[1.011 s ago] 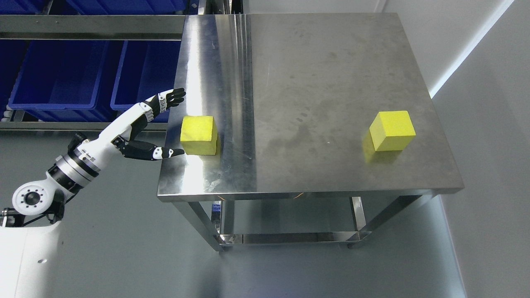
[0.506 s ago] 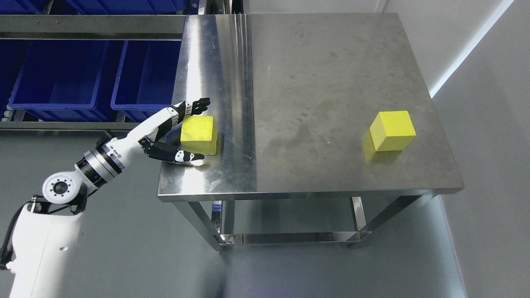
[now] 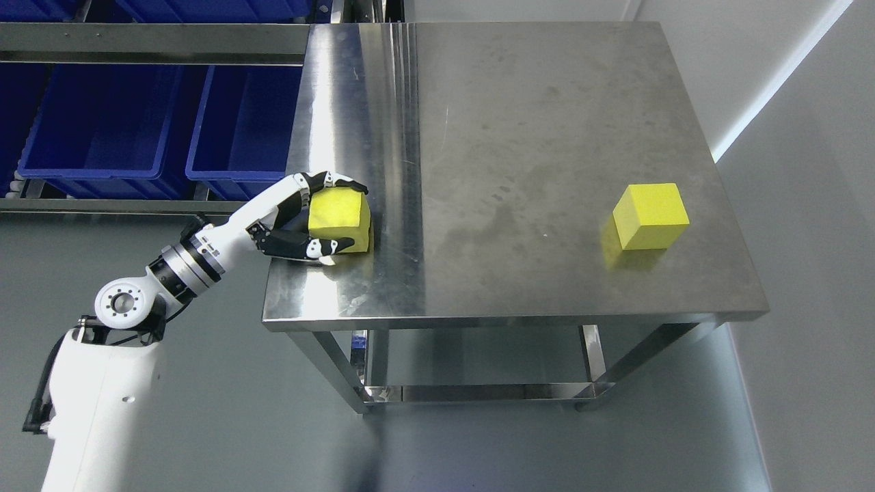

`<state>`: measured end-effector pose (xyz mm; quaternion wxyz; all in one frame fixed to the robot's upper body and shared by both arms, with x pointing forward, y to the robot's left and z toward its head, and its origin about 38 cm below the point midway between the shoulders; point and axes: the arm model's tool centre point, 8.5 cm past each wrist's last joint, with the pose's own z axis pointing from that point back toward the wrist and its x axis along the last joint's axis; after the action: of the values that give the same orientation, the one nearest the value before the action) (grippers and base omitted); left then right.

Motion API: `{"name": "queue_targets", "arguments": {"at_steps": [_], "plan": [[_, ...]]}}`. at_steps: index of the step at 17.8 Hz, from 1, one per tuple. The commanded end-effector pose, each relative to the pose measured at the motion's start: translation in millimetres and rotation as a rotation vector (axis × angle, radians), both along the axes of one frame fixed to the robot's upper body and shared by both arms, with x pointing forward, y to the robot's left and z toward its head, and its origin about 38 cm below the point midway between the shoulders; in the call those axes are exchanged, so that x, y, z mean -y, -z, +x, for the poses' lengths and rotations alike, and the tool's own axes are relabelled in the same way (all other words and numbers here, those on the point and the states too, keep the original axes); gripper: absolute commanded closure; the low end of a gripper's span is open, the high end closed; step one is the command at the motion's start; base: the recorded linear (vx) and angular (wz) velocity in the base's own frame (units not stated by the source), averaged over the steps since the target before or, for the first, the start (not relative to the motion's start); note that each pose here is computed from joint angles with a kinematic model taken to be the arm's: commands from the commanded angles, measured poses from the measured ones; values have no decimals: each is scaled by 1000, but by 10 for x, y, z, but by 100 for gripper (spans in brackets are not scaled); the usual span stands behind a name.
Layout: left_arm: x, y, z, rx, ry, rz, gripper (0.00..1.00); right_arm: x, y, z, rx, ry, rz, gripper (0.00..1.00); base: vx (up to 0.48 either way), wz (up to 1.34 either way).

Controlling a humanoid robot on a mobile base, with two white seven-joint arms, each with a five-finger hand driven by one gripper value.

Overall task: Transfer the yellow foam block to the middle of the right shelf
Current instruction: 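Lift the cube with the left hand and raise it high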

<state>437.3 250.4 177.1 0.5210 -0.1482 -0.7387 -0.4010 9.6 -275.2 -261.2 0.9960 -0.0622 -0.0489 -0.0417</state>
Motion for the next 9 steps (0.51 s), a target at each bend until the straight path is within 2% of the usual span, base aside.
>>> {"name": "queue_targets", "arguments": {"at_steps": [1,3,4,6,9], "plan": [[33,-789,274,221,-100,-432,60,118,-11,50,15,-5,-19,0,-5,12],[-117,-1064,336,278,-186,-686,60,118,-11,50,15,-3,-19,0,-3,30],[-199,-1120,381,276,-278,-800,59,118,-11,50,15,-5,-19,0,-15,124],[-161,-1106,413,275,-366,-863,56,118,-11,50,15,-3,-19,0,-50,289],[4,-935,449,187,-472,-902,55,118,-11,50,15,-5,-19,0,-77,566]]}}
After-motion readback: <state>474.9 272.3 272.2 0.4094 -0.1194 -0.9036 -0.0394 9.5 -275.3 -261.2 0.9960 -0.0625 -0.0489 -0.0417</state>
